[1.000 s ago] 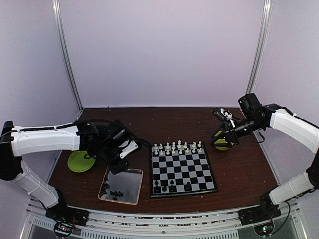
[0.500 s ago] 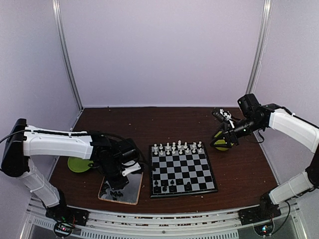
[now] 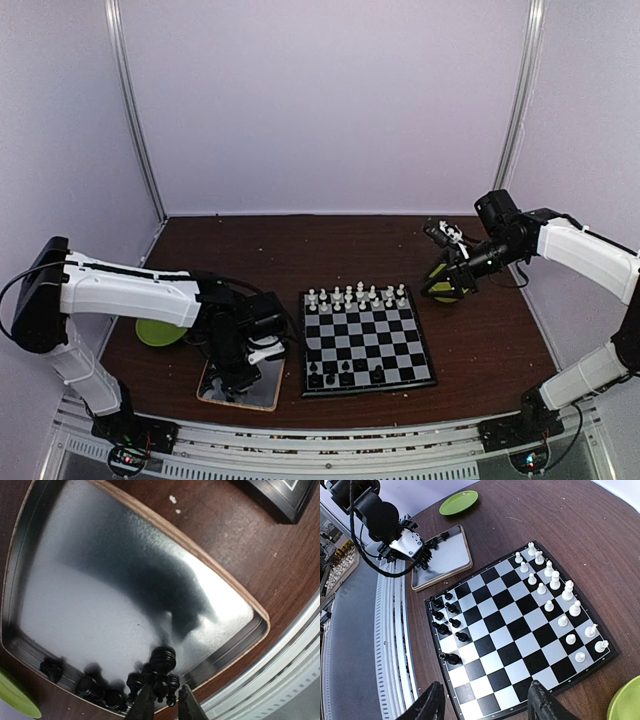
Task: Set up the chess pieces on the board
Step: Pick up the bishop from the storage box.
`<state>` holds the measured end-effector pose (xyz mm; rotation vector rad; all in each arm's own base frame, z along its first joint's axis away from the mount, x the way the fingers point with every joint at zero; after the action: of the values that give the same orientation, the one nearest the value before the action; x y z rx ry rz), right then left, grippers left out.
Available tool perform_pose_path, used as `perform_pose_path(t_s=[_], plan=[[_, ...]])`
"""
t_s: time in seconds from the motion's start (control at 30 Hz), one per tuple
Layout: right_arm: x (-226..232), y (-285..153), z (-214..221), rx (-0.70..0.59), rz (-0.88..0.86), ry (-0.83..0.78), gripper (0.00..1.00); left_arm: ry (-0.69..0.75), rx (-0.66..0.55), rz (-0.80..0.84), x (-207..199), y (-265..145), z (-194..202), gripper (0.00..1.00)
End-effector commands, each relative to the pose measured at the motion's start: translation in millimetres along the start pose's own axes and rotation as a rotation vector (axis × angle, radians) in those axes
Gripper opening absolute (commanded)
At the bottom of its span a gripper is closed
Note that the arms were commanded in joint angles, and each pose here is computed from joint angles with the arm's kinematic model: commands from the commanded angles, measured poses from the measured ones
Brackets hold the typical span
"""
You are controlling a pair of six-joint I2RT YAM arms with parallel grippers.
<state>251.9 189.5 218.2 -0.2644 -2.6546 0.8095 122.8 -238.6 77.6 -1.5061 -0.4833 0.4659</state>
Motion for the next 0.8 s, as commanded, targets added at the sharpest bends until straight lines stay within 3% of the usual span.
perform_pose_path(t_s=[0.0, 0.23, 0.47, 0.63, 0.77], plan=[[0, -4, -5, -0.002, 0.009, -0.012, 0.56, 0.002, 0.020, 0.007, -3, -1, -1, 0.16], [0, -4, -5, -0.003, 0.008, -0.014, 0.56, 0.011, 0.059, -0.003, -3, 5, 0, 0.07], [1, -5, -5, -0.002, 0.009, -0.013, 0.56, 0.036, 0.008, 0.000, -4, -7, -15, 0.00], [1, -5, -5, -0.002, 0.010, -0.015, 0.56, 0.052, -0.017, -0.023, -2, -16, -29, 0.01], [1, -5, -5, -0.001, 0.012, -0.019, 0.56, 0.052, 0.008, -0.010, -4, -14, -24, 0.13]])
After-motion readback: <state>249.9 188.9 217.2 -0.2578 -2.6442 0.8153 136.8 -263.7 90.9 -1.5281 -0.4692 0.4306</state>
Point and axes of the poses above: each gripper's point midway between its finger pads, its own y axis out along the fingers, its own x axis along the line the jaws close on, z = x × y, the point moved 3 cm from there along -y, back along the fingers, and after that the axes turned 2 degrees about -y, right-handed, at the moved point
